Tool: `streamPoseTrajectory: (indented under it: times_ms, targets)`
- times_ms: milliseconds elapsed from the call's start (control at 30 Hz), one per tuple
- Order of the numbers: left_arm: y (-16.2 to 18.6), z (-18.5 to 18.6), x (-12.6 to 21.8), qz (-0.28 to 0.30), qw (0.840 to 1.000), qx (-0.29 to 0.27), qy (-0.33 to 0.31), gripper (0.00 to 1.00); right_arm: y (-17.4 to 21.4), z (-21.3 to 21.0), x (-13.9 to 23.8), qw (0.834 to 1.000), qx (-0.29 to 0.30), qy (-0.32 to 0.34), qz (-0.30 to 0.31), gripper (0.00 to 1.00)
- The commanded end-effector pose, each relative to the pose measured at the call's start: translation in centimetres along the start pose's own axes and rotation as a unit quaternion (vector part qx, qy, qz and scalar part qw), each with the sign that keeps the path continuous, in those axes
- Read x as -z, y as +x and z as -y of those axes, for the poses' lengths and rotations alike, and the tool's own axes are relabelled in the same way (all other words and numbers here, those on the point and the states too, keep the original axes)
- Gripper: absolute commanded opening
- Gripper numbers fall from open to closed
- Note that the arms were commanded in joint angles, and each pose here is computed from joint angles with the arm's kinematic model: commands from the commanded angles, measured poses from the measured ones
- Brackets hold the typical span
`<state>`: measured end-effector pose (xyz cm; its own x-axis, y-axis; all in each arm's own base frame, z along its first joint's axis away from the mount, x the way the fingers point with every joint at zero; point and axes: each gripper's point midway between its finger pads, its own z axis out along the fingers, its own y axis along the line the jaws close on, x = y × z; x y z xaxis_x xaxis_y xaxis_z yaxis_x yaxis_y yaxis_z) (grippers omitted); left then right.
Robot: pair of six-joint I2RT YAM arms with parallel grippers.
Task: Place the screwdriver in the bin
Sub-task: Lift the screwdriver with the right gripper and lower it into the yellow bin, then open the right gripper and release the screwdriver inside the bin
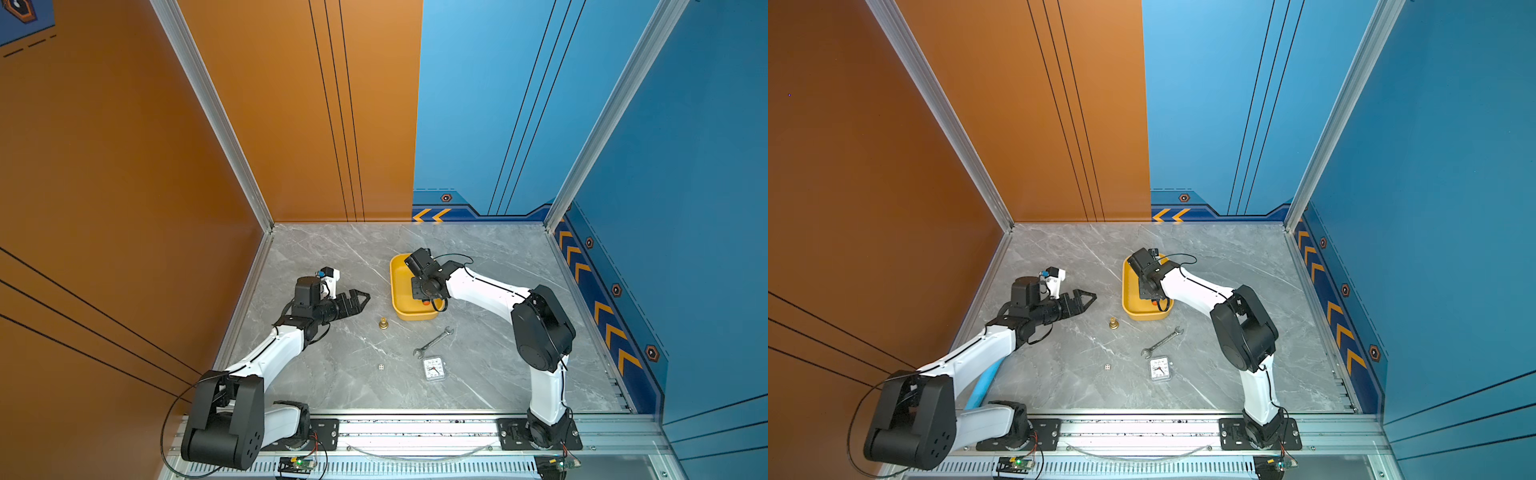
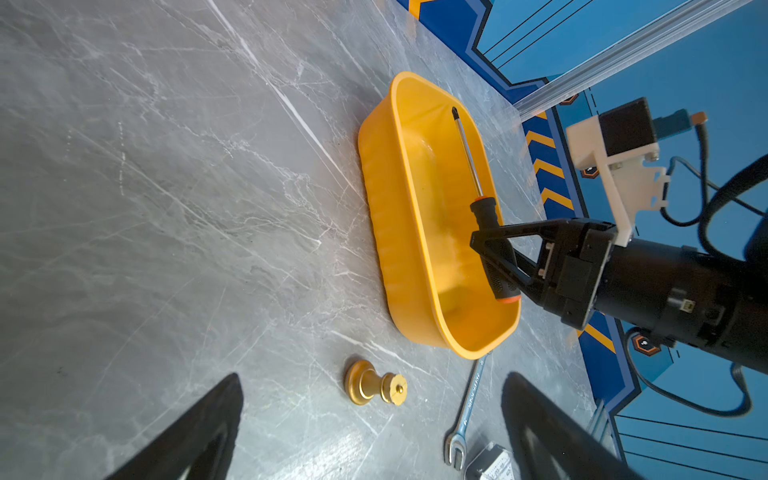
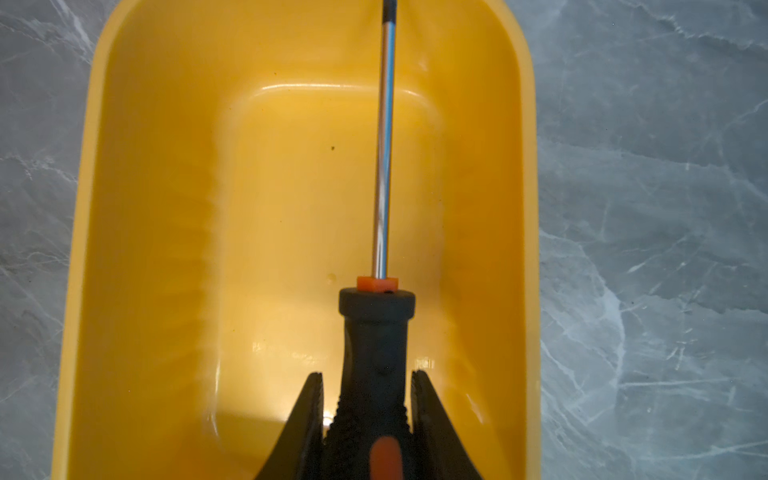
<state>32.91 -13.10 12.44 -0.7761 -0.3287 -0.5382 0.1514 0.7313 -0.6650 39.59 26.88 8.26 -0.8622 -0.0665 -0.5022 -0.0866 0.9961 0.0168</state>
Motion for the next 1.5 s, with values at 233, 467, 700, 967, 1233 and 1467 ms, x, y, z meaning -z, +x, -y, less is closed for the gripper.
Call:
streamPoseTrajectory:
  times_ms: [233, 467, 700, 967, 1233, 1467]
  targets:
    - [1.0, -0.6, 0.1, -0.008, 1.0, -0.005, -0.014, 0.98, 1.9, -1.0, -1.5, 0.999, -0.003, 0.004, -0.031, 0.0]
    - [1.0, -0.7, 0.2, -0.008, 1.0, -0.006, -0.015, 0.98, 2.5, -1.4, -2.2, 0.999, -0.001, 0.004, -0.041, 0.01]
    - [1.2, -0.8, 0.1, -0.011, 1.0, -0.007, -0.016, 0.98, 3.6, -1.3, -3.8, 0.998, 0.003, 0.013, -0.059, 0.05]
    - [1.2, -0.9, 0.1, -0.012, 1.0, -0.008, -0.018, 0.98, 3.7, -1.3, -4.0, 0.998, 0.005, 0.011, -0.061, 0.38]
    - [1.1, -0.9, 0.2, -0.011, 1.0, -0.01, -0.021, 0.98, 2.8, -1.2, -2.6, 0.998, 0.02, 0.005, -0.053, 0.67]
    - [0.8, -0.7, 0.3, -0.012, 1.0, -0.014, -0.023, 0.98, 0.0, -0.6, 3.2, 0.998, 0.053, -0.009, -0.014, 0.74]
